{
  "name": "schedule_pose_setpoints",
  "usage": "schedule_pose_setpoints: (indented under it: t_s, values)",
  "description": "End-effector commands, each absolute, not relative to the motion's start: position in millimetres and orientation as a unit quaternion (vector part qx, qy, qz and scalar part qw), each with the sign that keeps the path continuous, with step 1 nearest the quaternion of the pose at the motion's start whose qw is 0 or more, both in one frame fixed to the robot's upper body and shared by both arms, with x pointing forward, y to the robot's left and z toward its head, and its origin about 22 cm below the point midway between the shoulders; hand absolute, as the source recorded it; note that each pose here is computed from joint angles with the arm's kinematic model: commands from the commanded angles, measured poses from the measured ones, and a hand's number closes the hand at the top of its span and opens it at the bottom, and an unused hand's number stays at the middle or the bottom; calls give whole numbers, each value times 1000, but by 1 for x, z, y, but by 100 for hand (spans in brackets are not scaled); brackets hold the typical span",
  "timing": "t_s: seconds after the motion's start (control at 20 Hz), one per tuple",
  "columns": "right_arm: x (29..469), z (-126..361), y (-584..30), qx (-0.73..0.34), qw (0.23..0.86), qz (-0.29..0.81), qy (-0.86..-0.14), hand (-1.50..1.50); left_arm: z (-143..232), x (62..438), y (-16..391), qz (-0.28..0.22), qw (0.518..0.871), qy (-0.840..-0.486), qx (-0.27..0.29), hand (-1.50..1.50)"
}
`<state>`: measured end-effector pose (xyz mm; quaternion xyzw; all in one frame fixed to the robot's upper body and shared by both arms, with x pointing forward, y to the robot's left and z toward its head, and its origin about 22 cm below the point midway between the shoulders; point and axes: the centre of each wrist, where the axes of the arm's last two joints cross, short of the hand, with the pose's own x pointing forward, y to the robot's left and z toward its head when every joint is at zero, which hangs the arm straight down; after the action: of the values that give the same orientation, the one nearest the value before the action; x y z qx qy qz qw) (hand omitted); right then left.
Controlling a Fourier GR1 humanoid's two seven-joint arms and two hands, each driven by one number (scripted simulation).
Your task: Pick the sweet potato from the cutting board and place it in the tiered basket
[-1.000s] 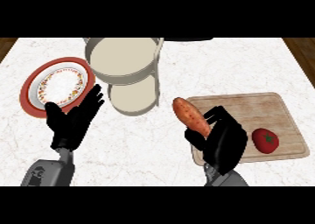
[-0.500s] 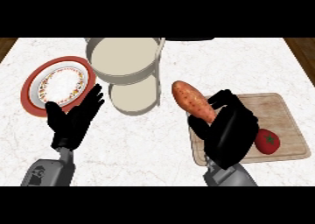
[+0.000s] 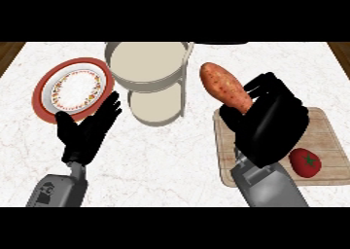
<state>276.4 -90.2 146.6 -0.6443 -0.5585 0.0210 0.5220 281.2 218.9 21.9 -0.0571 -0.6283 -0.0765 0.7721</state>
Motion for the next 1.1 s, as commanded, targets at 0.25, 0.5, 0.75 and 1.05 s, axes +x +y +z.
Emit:
schedule_pose_setpoints:
  t_s: [0.25, 0.5, 0.75, 1.05]
  values:
    - [308, 213, -92, -677, 574, -79, -455, 150, 26, 286, 214, -86, 765, -634, -68, 0]
    - [334, 243, -89, -681, 577, -94, -441, 150, 33, 290, 197, -110, 754, -643, -78, 0]
    - [360, 254, -93, -673, 595, -108, -425, 150, 38, 295, 194, -110, 751, -645, -91, 0]
    - [369, 274, -97, -608, 594, -194, -490, 150, 38, 296, 183, -126, 750, -642, -100, 0]
